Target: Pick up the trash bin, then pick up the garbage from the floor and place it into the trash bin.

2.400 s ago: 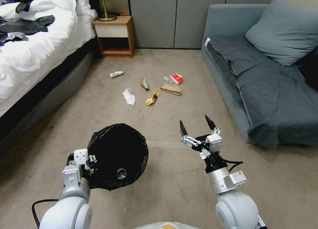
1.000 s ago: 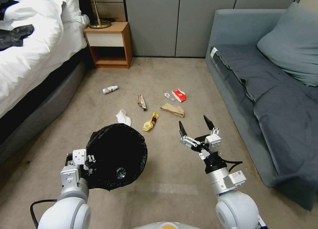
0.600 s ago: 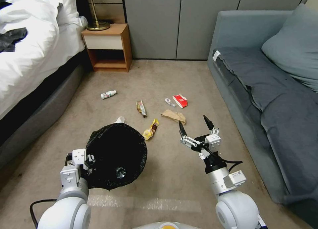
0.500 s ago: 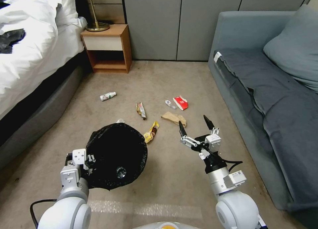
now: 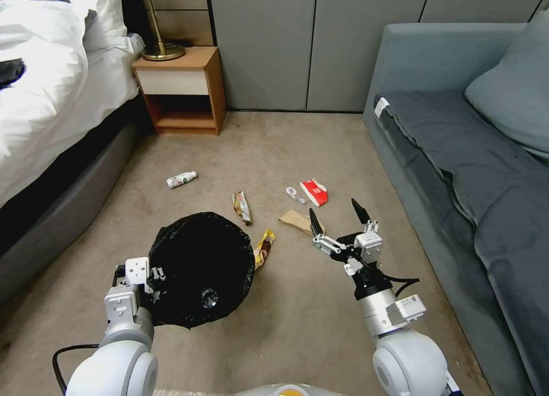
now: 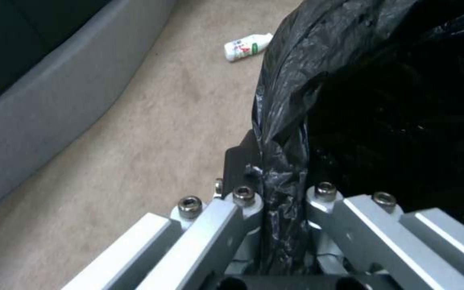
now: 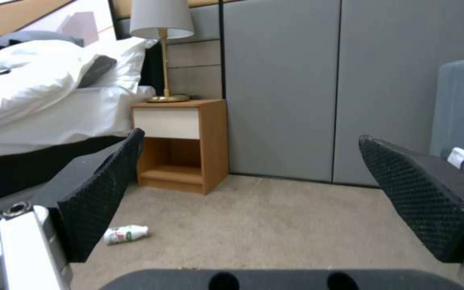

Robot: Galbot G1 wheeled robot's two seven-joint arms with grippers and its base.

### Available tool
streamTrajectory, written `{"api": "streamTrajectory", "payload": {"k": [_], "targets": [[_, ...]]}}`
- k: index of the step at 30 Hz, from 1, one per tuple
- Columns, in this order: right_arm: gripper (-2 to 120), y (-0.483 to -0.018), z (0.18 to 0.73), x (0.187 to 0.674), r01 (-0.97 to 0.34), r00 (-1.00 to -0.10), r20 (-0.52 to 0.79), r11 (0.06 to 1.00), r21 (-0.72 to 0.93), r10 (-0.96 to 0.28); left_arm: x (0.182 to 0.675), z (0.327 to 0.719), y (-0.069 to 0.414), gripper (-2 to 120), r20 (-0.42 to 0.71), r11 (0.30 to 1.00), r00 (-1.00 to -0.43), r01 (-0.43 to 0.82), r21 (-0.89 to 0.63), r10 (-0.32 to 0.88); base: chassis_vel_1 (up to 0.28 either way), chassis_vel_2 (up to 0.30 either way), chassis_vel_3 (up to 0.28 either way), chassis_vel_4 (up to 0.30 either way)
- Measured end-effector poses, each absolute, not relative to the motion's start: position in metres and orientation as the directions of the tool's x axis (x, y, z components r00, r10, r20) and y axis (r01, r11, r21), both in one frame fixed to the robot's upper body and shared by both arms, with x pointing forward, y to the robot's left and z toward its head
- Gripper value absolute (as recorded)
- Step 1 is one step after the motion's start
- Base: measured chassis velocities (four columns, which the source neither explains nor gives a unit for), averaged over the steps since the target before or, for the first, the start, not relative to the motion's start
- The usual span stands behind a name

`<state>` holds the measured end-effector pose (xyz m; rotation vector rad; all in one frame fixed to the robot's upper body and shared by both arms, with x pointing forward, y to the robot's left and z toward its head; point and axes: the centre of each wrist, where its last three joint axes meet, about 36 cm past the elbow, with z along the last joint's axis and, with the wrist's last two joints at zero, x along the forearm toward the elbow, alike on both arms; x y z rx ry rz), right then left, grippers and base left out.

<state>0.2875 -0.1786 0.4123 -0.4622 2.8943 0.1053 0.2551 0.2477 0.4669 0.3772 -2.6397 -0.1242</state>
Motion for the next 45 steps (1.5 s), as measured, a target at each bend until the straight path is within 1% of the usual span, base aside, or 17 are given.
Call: {"api": "streamTrajectory", "payload": {"k": [17, 25, 28, 40, 45], "targets": [[93, -0.1752, 0.4105, 0.2846, -0.325, -0.927, -0.209, 0.945, 0.041, -0.310, 0.2553, 0.4671, 0.2473, 2, 0.436, 0.959, -0.854, -0.242, 0.150, -0.284, -0.148, 0.148, 0.151, -0.151], [93, -0.1746, 0.4095, 0.2846, -0.333, -0.925, -0.209, 0.942, 0.040, -0.318, 0.2554, 0.4672, 0.2474, 2, 0.436, 0.959, -0.854, -0.242, 0.150, -0.284, -0.157, 0.134, 0.149, -0.142], [96, -0.1747, 0.4096, 0.2853, -0.340, -0.921, -0.218, 0.940, 0.038, -0.324, 0.2557, 0.4674, 0.2474, 2, 0.435, 0.959, -0.855, -0.242, 0.149, -0.283, -0.136, 0.128, 0.130, -0.160], [96, -0.1765, 0.4094, 0.2877, -0.352, -0.913, -0.233, 0.935, 0.029, -0.336, 0.2560, 0.4669, 0.2477, 2, 0.435, 0.959, -0.855, -0.241, 0.150, -0.283, -0.030, 0.027, 0.020, -0.025], [96, -0.1828, 0.4082, 0.2938, -0.349, -0.911, -0.231, 0.937, -0.005, -0.341, 0.2561, 0.4670, 0.2478, 2, 0.435, 0.959, -0.855, -0.241, 0.150, -0.283, 0.000, 0.000, 0.000, 0.000]]}}
